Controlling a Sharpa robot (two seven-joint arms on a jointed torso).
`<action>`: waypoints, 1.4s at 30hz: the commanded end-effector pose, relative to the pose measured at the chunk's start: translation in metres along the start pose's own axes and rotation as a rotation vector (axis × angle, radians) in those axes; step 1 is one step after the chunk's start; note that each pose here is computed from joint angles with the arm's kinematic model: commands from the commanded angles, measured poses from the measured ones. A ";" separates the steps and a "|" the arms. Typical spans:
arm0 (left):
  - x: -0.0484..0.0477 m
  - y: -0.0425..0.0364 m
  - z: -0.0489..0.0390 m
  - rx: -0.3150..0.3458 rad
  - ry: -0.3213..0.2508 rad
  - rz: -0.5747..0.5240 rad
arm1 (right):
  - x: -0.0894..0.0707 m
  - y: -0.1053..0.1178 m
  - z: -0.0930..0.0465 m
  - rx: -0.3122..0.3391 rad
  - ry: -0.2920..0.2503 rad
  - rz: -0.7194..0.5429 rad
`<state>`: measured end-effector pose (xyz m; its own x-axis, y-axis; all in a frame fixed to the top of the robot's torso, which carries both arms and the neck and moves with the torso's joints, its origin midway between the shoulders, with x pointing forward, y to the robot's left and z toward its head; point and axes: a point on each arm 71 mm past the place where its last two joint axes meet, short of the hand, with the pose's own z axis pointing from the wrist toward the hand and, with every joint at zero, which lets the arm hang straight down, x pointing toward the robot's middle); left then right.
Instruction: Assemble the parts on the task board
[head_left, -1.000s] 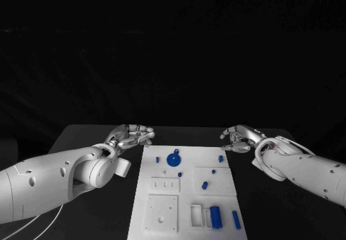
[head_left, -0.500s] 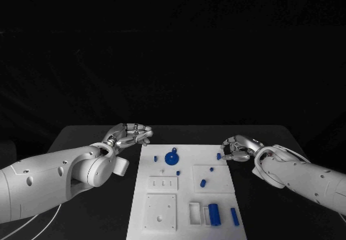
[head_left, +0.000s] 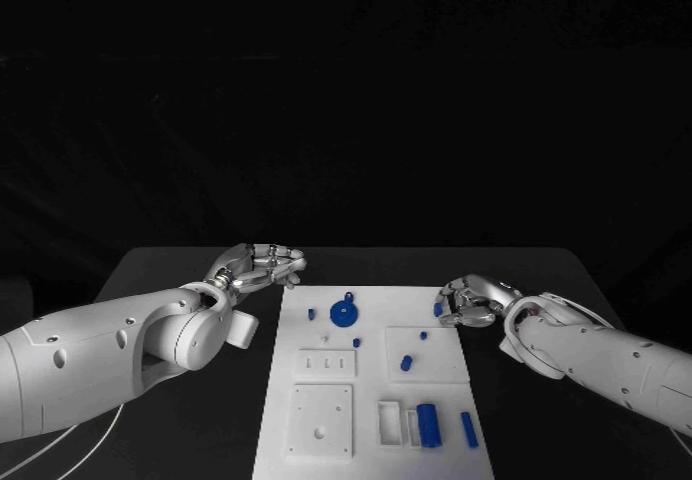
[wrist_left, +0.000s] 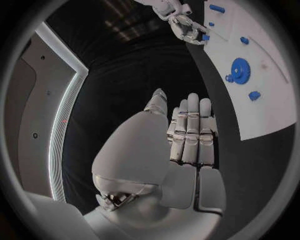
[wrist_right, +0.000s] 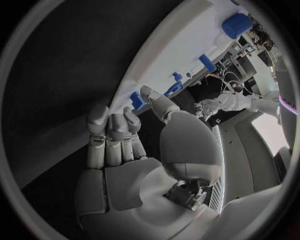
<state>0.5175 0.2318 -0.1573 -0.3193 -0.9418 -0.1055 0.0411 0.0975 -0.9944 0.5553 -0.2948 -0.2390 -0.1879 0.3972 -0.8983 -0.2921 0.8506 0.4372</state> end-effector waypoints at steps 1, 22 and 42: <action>0.0028 -0.0016 0.0002 0.014 0.020 -0.005 | 0.003 0.002 0.001 -0.013 0.019 0.009; 0.0029 -0.0015 0.0000 0.012 0.021 -0.005 | 0.008 0.006 0.004 -0.013 0.025 0.012; 0.0025 -0.0013 -0.0004 0.010 0.021 -0.005 | 0.006 0.008 0.005 -0.004 -0.025 -0.004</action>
<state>0.5170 0.2319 -0.1574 -0.3217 -0.9411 -0.1043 0.0397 0.0966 -0.9945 0.5563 -0.2851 -0.2423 -0.1887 0.4025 -0.8958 -0.2967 0.8461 0.4427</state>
